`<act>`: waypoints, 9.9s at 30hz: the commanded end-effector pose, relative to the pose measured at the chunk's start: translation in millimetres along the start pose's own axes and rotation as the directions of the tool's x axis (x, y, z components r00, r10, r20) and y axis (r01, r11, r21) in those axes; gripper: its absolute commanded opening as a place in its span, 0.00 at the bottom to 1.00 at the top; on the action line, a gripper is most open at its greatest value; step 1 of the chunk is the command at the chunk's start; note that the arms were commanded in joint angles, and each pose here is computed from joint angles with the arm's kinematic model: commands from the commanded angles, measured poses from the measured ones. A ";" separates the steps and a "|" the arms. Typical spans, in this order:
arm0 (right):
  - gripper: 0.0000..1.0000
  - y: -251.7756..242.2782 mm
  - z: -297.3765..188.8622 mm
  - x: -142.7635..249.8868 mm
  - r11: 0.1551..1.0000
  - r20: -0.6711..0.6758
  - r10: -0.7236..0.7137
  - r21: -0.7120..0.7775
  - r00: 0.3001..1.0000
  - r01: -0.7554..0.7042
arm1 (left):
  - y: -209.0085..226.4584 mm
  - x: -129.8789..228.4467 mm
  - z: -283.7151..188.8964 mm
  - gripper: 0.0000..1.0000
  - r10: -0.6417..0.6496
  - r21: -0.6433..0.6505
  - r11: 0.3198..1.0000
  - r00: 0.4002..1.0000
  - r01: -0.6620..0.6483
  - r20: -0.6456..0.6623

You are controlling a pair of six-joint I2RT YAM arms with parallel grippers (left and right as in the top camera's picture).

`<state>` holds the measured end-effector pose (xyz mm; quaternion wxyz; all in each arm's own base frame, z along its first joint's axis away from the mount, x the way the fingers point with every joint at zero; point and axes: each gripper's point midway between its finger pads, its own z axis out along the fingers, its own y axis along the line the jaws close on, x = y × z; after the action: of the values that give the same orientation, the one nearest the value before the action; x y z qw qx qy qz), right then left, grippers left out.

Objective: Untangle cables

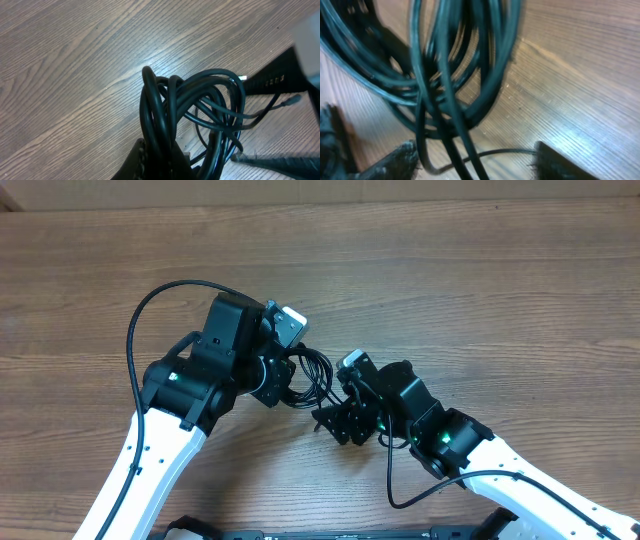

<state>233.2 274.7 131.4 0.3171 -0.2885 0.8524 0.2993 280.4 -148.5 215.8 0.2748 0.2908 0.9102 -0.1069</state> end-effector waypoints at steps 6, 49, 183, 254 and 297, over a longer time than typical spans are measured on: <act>0.25 41.9 -5.3 1.2 0.973 -0.030 -0.026 -0.230 0.999 0.018 | -5.9 -29.7 -31.3 0.04 -0.039 0.022 0.999 0.986 0.036 0.161; 0.04 36.8 -79.0 -98.6 0.921 0.354 0.382 -0.217 0.854 -0.322 | -82.3 -29.0 -50.0 0.04 0.000 0.425 0.901 0.981 -0.084 0.194; 0.69 -132.6 -119.7 -82.3 0.751 0.421 0.122 0.554 0.899 -0.361 | -145.9 44.7 -99.3 0.04 0.357 0.689 0.502 0.851 -0.523 0.386; 0.04 -68.3 -42.6 -33.2 0.142 -0.061 0.988 -0.040 0.144 -0.989 | -59.8 -61.5 51.6 0.45 -0.644 0.488 0.522 0.699 0.699 -0.312; 0.12 -75.8 -82.5 -34.3 0.588 0.132 0.799 0.024 0.586 -0.808 | -33.9 -43.1 109.9 0.04 -0.787 0.248 0.454 0.516 0.856 -0.339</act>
<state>273.4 184.3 179.9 0.1848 0.1555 0.8823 0.4040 333.5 -246.7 135.9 -0.0017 -0.2117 0.9052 -0.3684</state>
